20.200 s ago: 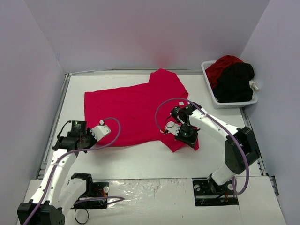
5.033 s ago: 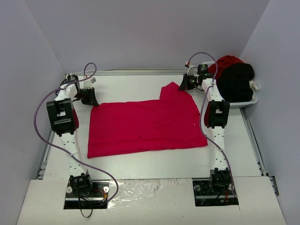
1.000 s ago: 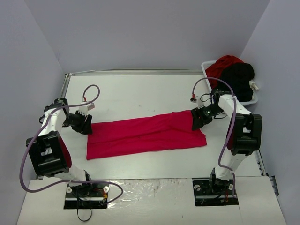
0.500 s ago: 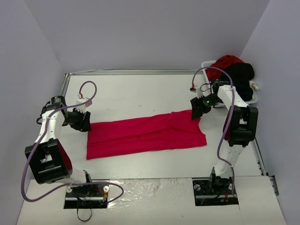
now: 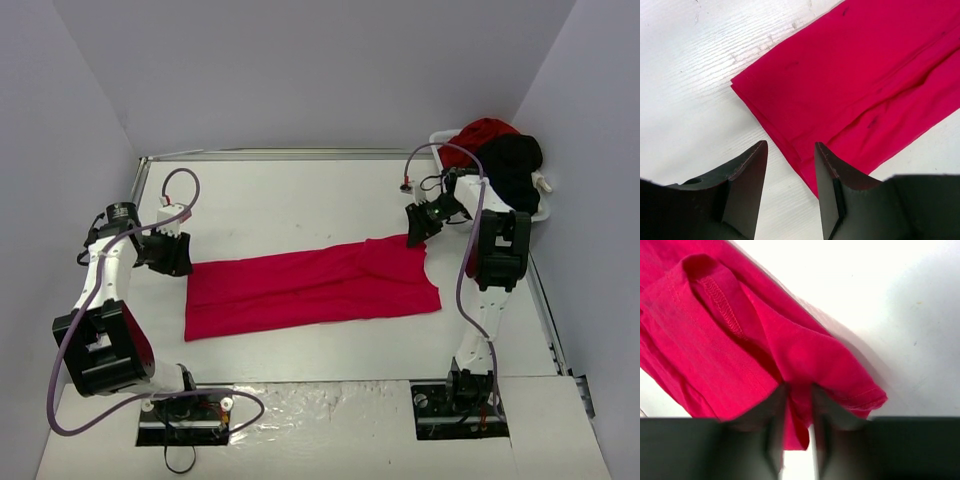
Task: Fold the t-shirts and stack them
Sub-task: Fold the other side of the tshirt into a rectangle
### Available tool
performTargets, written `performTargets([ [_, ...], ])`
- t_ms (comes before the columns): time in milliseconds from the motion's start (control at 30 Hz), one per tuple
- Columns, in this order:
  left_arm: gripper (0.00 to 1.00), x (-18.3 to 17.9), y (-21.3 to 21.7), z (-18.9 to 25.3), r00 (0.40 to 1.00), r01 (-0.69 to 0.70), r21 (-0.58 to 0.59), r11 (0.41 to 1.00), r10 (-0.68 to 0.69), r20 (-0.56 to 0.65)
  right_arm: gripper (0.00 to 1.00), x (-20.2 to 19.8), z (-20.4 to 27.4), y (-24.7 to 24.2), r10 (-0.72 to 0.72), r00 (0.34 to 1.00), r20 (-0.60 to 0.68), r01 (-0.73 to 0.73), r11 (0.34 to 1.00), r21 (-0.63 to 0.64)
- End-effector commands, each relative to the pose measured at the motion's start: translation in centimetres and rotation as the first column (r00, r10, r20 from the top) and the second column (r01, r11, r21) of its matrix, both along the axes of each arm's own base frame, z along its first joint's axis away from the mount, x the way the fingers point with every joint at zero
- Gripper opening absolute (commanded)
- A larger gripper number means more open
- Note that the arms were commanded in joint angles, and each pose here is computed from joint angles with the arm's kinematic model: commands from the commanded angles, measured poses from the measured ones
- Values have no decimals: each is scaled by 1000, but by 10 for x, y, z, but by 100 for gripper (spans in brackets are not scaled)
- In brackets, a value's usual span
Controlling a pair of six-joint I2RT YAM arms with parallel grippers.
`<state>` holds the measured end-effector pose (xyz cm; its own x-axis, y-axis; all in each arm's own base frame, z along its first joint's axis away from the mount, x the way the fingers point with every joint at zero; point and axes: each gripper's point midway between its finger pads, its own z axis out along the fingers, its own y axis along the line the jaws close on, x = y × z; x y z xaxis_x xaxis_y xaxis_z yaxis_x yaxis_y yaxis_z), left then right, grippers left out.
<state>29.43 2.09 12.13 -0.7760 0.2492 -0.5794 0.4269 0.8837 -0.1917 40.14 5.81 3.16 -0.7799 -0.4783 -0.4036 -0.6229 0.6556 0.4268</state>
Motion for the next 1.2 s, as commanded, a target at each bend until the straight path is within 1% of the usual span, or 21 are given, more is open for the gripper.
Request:
performTargets([
  [0,41,13,5,19,998,-23,3,1000,23,53,15,-5,10,3,21,1000,-18,-21,1000,13],
  [33,41,13,4,20,998,-22,-2,1000,22,54,0,-7,9,4,25,999,-23,-25,1000,11],
  [467,41,7,-2,20,998,-9,-19,1000,10,69,0,-39,54,9,61,998,16,-61,998,20],
  [600,41,0,-3,15,998,-5,-12,1000,6,62,0,-49,53,9,65,998,-1,-65,998,20],
  [900,41,-8,-3,10,999,-4,2,1000,4,50,1,-56,41,14,87,995,-52,-84,996,42],
  [933,41,-8,-2,9,999,-4,6,1000,4,50,4,-57,40,15,89,995,-54,-87,995,44],
  [967,41,-8,-2,9,999,-6,6,1000,6,49,11,-57,39,15,91,994,-53,-88,995,43],
  [1000,41,-8,-2,8,999,-6,7,1000,5,46,30,-56,39,15,91,994,-53,-89,995,42],
  [1033,41,-8,-2,8,999,-7,7,1000,7,46,34,-57,37,15,92,994,-58,-90,995,40],
  [1067,41,-8,-2,8,999,-7,6,1000,7,44,42,-56,37,14,92,994,-54,-90,995,38],
  [1167,41,-7,-3,8,999,-11,-1,1000,11,44,50,-49,38,14,88,995,-40,-87,996,38],
])
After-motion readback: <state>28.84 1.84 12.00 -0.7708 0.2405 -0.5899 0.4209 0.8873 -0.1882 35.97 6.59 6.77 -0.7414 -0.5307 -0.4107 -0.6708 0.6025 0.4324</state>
